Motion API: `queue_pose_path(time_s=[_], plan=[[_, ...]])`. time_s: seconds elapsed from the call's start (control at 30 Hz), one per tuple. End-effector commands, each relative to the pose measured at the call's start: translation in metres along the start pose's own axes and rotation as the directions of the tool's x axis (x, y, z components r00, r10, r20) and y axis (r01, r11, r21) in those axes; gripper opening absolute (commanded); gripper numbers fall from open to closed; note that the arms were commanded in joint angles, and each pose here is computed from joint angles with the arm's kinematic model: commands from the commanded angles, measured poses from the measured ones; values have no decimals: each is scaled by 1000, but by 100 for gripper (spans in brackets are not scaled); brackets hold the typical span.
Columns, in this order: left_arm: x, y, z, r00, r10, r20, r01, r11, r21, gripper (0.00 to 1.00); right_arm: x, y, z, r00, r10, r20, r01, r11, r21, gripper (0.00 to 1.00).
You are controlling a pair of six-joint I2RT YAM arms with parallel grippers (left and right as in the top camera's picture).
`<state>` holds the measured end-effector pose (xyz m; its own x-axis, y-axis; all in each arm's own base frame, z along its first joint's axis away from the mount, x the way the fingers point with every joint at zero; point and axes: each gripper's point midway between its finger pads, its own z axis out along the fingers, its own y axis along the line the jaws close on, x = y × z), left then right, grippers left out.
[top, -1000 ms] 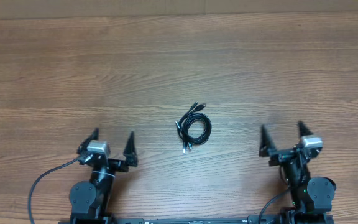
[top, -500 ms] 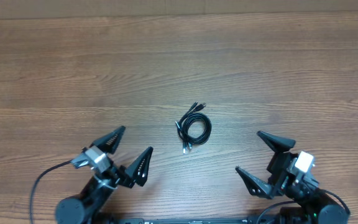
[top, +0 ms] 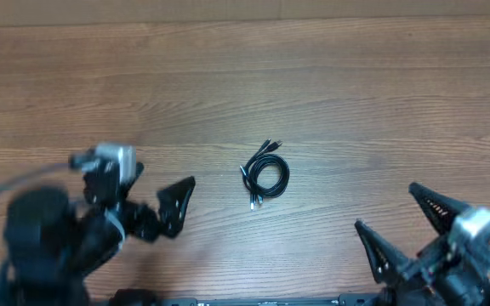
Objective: Untangle cables
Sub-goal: 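Move both grippers forward toward the coiled black cables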
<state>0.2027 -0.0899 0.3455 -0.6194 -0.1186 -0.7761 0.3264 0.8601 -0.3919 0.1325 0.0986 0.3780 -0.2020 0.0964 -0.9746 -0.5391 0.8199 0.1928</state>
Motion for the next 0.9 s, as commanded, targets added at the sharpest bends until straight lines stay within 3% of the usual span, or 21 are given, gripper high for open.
queue_pose_path(time_s=[0.0,0.13,0.2,0.27,0.33,0.57,0.67,0.87], plan=[[-4,7,27,981,-42,-190,45,999,8,100,-2,-14,10,975,106,-196,-100,994,37,100],[14,-2,56,898,-208,-389,262,961,90,100,5,-4,22,878,340,-337,-368,930,-21,100],[29,-2,66,825,-274,-494,353,933,72,99,19,-2,24,793,444,-417,-489,872,-1,100],[41,9,85,767,-293,-572,377,926,32,100,19,-6,33,753,481,-450,-544,839,-13,100],[50,18,95,735,-300,-608,366,931,-18,100,23,-14,38,734,498,-462,-554,832,17,98],[79,49,127,646,-400,-650,282,916,-284,99,66,-75,41,583,662,-470,-522,749,408,93],[85,58,141,646,-401,-650,235,914,-330,100,74,-78,47,529,686,-499,-541,726,424,93],[92,66,162,611,-441,-657,256,896,-363,100,94,-82,68,490,648,-583,-497,757,424,94]])
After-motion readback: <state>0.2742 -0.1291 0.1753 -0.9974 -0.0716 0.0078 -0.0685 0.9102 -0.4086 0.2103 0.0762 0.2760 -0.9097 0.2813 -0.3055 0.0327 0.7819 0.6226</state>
